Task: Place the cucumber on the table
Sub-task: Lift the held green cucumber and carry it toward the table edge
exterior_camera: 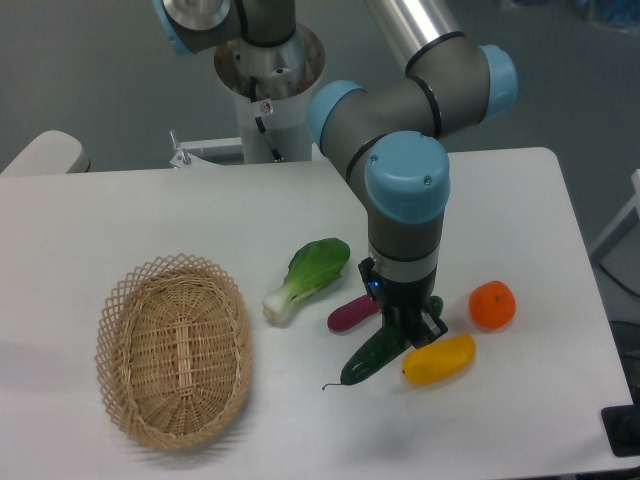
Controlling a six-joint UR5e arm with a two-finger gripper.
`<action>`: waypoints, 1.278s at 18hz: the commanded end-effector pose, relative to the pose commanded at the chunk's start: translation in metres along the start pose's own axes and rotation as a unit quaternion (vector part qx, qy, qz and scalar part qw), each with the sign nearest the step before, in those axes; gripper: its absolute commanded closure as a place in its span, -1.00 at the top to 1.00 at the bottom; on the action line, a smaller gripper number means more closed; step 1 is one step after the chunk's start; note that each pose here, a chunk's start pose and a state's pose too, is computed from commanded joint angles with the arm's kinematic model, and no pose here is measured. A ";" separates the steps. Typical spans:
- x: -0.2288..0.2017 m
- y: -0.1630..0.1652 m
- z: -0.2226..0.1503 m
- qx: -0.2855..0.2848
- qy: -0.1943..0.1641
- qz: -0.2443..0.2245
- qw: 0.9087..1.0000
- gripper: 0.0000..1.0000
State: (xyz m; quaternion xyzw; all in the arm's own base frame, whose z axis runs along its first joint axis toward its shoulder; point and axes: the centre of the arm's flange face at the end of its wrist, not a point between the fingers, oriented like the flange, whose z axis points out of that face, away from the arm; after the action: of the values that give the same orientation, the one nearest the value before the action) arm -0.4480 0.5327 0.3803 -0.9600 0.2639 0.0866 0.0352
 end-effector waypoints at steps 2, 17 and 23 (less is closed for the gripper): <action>0.001 0.000 0.001 -0.001 0.001 0.000 1.000 -0.34; 0.019 -0.055 0.025 -0.001 0.016 -0.053 0.998 -0.34; 0.010 -0.071 0.050 0.007 0.009 -0.144 0.989 -0.34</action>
State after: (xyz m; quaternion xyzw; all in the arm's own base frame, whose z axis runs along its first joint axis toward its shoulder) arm -0.4108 0.5942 0.3307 -0.9885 0.1235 0.0701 0.0521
